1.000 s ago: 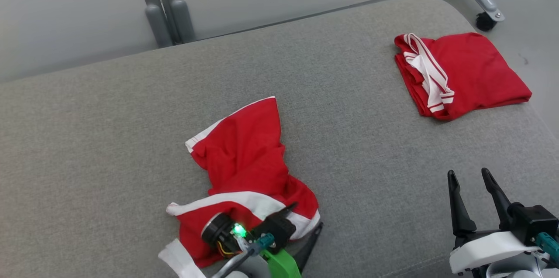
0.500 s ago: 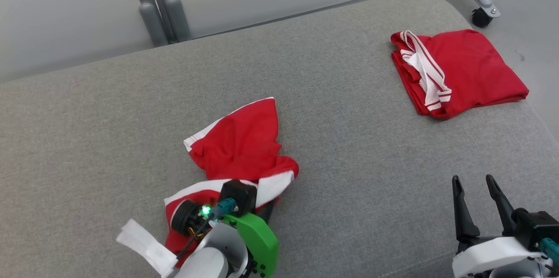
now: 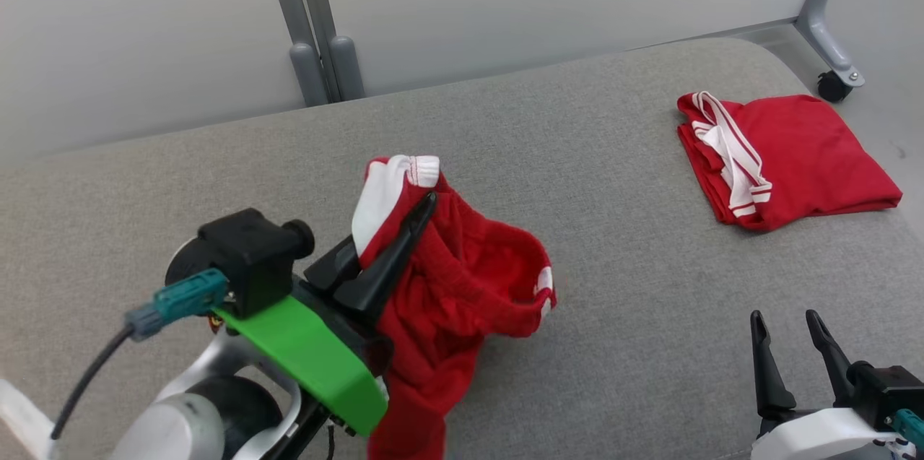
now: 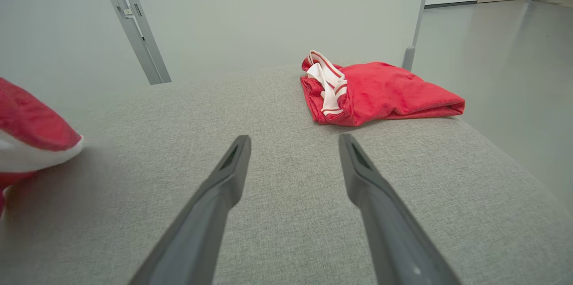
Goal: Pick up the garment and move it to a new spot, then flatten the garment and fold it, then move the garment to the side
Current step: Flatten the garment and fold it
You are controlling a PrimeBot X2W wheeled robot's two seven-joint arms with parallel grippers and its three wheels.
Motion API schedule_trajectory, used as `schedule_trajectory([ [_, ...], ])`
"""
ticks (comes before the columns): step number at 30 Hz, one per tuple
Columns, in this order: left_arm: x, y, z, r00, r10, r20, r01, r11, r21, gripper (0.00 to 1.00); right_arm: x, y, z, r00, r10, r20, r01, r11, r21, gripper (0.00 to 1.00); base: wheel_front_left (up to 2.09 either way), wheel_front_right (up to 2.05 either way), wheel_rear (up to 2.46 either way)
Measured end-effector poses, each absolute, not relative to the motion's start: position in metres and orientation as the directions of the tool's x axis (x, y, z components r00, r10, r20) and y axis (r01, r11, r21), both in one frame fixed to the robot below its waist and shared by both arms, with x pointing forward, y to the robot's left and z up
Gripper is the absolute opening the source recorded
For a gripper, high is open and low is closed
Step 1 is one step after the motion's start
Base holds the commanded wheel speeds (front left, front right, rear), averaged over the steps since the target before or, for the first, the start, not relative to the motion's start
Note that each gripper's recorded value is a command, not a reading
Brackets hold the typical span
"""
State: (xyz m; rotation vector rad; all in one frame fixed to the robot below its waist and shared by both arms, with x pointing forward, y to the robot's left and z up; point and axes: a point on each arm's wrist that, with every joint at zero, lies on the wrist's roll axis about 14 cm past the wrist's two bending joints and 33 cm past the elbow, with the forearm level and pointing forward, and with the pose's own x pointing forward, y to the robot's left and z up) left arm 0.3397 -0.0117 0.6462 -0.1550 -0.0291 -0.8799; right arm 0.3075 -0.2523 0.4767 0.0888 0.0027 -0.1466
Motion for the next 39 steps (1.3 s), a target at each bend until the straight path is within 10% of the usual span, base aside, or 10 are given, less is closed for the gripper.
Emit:
schedule_trajectory([
  [12,0.318,-0.011,0.685,0.514,-0.854,0.083,0.829,0.469,-0.304,0.00,0.300,-0.256,0.475,0.985,-0.175,-0.014,0.175,0.978,0.112,1.00,0.00,0.00,0.00],
  [20,0.421,0.005,0.633,0.641,-0.762,-0.091,0.674,0.615,-0.409,0.00,0.320,-0.256,0.476,0.985,-0.170,-0.017,0.171,0.979,0.108,1.00,0.00,0.00,0.00],
  [31,0.565,0.024,0.559,0.782,-0.595,-0.186,0.564,0.803,-0.193,0.00,0.343,-0.268,0.455,0.972,-0.217,-0.088,0.226,0.968,0.110,1.00,0.00,0.00,0.00],
  [37,0.598,0.014,0.492,0.775,-0.579,-0.252,0.554,0.815,-0.169,1.00,0.342,-0.279,0.435,0.952,-0.264,-0.157,0.281,0.955,0.096,1.00,0.00,0.00,0.00],
  [39,0.605,0.017,0.470,0.779,-0.560,-0.283,0.533,0.829,-0.170,1.00,0.339,-0.284,0.431,0.945,-0.279,-0.172,0.297,0.951,0.086,1.00,0.00,0.00,0.00],
])
